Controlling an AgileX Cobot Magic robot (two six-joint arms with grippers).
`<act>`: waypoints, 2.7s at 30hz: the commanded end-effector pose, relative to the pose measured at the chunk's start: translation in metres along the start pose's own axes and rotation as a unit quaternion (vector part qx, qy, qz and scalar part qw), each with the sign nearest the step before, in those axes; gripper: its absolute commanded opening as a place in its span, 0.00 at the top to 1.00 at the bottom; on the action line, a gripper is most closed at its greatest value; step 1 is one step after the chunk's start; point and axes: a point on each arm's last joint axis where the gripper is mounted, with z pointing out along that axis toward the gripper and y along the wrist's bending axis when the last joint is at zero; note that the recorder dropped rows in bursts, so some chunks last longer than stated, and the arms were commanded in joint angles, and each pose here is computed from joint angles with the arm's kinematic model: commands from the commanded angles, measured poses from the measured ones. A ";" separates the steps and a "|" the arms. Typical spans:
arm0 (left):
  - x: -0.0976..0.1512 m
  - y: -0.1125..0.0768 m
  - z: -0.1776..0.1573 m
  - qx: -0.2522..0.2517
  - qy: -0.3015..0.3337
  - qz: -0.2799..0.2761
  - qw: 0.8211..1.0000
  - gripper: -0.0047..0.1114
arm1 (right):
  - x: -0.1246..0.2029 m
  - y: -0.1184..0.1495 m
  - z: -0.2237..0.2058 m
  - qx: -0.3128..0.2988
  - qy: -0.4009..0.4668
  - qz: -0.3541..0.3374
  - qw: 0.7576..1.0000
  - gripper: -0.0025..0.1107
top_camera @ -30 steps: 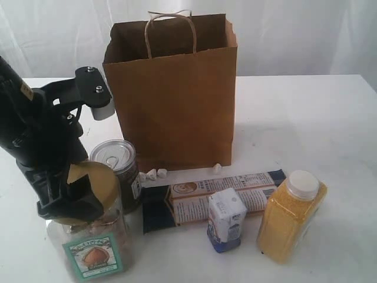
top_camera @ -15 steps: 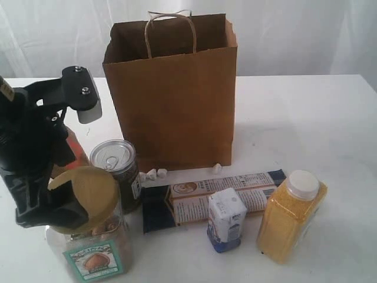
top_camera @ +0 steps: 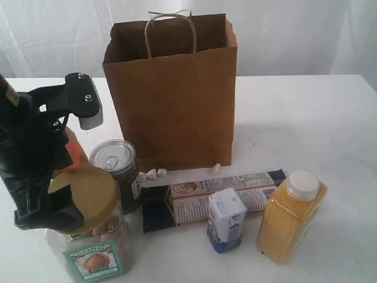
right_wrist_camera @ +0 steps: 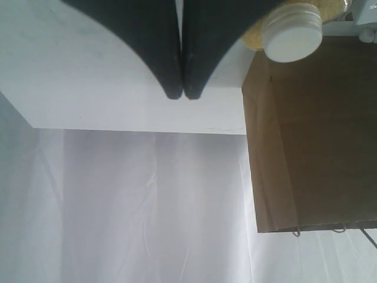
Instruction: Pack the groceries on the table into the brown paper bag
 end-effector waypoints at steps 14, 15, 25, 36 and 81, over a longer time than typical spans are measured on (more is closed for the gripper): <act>-0.026 0.012 0.012 0.077 0.049 0.012 0.996 0.05 | 0.001 -0.001 0.000 0.005 -0.004 -0.004 1.000 0.98; -0.026 0.012 0.012 0.078 0.050 0.012 0.996 0.05 | 0.001 -0.001 0.000 0.005 -0.004 -0.004 1.000 0.98; -0.023 0.010 0.011 0.092 0.063 0.016 0.994 0.05 | 0.001 -0.001 0.000 0.005 -0.004 -0.004 1.000 0.98; -0.025 0.000 -0.001 0.059 0.057 0.050 0.995 0.05 | 0.001 -0.001 0.000 0.005 -0.004 -0.004 1.000 0.98; -0.015 -0.014 0.020 0.094 0.075 0.028 0.992 0.05 | 0.001 -0.001 0.000 0.005 -0.003 -0.004 1.000 0.98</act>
